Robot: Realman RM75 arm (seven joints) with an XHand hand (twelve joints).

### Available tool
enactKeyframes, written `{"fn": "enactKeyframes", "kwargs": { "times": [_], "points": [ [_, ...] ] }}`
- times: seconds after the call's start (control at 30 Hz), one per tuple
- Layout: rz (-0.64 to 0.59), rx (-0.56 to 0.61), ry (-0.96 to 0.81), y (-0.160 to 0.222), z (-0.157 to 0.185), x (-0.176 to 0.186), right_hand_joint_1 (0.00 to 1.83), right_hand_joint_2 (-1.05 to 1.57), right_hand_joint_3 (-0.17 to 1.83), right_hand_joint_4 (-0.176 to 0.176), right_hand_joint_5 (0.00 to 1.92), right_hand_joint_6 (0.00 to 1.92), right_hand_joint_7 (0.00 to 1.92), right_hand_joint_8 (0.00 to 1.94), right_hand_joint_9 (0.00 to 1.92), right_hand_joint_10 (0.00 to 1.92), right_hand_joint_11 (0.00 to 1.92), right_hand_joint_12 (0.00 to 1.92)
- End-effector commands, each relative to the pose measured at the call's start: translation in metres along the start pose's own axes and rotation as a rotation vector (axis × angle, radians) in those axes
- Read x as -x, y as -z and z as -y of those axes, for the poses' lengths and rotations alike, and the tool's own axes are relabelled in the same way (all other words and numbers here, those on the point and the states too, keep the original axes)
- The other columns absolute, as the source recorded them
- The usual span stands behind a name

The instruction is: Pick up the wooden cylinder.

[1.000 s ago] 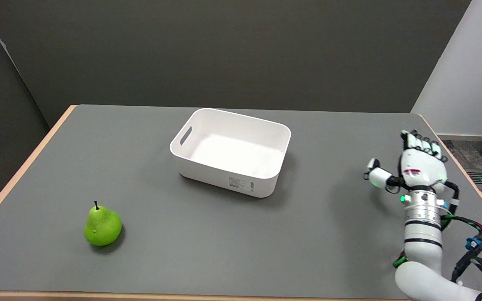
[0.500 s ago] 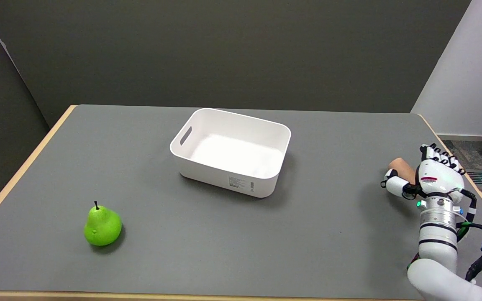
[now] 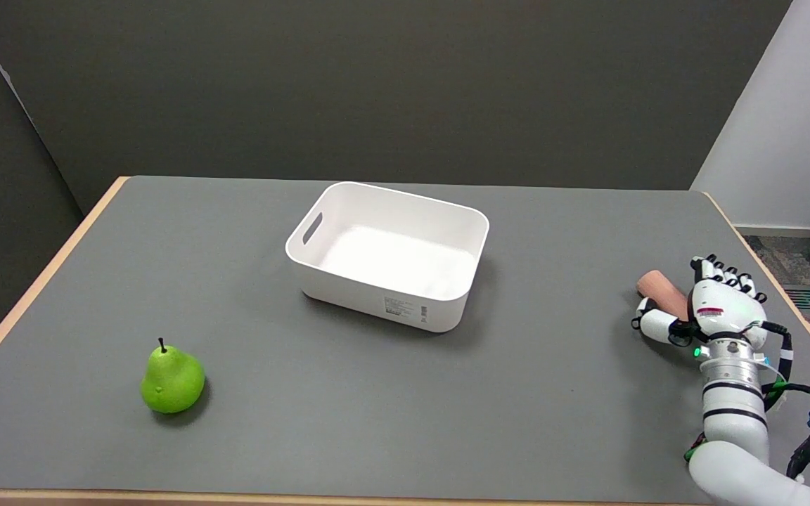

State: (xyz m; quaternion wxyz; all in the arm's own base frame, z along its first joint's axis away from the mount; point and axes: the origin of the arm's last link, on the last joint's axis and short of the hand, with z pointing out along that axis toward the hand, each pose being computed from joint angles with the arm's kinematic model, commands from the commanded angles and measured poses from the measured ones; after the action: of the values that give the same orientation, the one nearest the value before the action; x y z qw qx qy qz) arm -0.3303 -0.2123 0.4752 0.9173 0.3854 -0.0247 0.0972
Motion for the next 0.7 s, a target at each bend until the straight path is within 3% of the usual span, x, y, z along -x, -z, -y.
{"fn": "enactKeyframes", "kwargs": {
  "times": [0.03, 0.53, 0.7],
  "points": [
    [0.051, -0.023, 0.004, 0.0037, -0.0028, 0.0109, 0.57, 0.7, 0.98, -0.101, 0.14, 0.43, 0.22, 0.5, 0.16, 0.75, 0.03, 1.38],
    [0.051, -0.028, -0.002, 0.0043, -0.0004, 0.0108, 0.56, 0.69, 0.98, -0.101, 0.14, 0.43, 0.22, 0.49, 0.16, 0.75, 0.04, 1.37],
    [0.056, -0.034, 0.001, 0.0051, 0.0007, 0.0121, 0.58, 0.7, 0.97, -0.126, 0.2, 0.49, 0.27, 0.51, 0.18, 0.76, 0.05, 1.38]
  ]
}}
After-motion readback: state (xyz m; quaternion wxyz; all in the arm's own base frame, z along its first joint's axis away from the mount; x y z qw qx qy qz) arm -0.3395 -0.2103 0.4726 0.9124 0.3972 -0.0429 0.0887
